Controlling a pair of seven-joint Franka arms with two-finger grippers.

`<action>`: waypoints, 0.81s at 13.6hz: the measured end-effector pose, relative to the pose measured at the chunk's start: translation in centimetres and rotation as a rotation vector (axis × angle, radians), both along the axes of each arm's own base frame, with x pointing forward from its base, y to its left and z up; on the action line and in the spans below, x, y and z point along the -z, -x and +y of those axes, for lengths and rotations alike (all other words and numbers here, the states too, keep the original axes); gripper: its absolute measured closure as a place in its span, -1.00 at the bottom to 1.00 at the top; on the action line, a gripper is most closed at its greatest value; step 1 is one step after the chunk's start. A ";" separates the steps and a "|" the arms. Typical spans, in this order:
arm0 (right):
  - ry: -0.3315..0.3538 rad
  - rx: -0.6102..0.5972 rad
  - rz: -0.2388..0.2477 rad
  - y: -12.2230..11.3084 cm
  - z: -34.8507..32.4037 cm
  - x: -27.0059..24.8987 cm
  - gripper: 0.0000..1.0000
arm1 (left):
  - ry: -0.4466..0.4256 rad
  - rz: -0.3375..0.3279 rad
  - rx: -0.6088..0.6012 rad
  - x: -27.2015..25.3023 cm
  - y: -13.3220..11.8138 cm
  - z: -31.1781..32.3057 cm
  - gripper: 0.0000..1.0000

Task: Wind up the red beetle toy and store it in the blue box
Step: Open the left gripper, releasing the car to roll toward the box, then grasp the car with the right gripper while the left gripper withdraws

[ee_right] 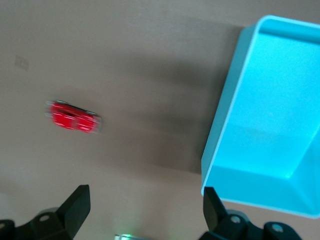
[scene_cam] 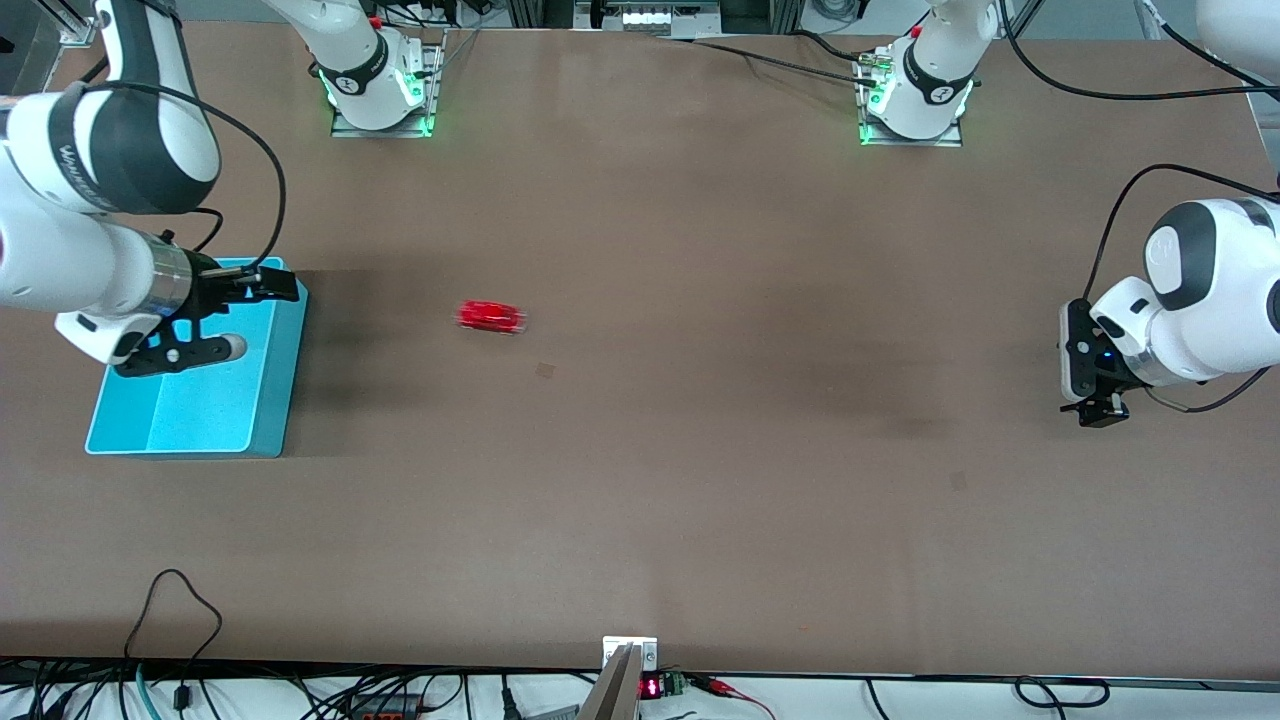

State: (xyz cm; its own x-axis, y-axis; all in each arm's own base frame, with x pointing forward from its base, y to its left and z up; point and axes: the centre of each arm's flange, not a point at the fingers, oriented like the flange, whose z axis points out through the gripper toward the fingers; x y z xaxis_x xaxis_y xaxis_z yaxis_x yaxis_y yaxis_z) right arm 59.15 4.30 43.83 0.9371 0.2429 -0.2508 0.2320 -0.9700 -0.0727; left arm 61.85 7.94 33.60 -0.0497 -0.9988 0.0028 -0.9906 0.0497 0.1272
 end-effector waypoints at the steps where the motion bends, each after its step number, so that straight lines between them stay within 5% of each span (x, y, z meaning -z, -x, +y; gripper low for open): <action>1: -0.014 -0.045 -0.022 0.6 -0.4 1.0 -1.00 | -0.003 0.016 -0.011 -0.7 -0.2 -0.6 -1.00; 5: -0.042 -0.136 -0.062 4.3 -2.2 3.9 -1.00 | -0.019 0.055 -0.059 -3.5 -0.9 -2.2 -1.00; 11: -0.080 -0.298 -0.063 5.4 -1.6 4.6 -1.00 | -0.057 0.084 -0.233 -6.9 -1.4 -2.9 -1.00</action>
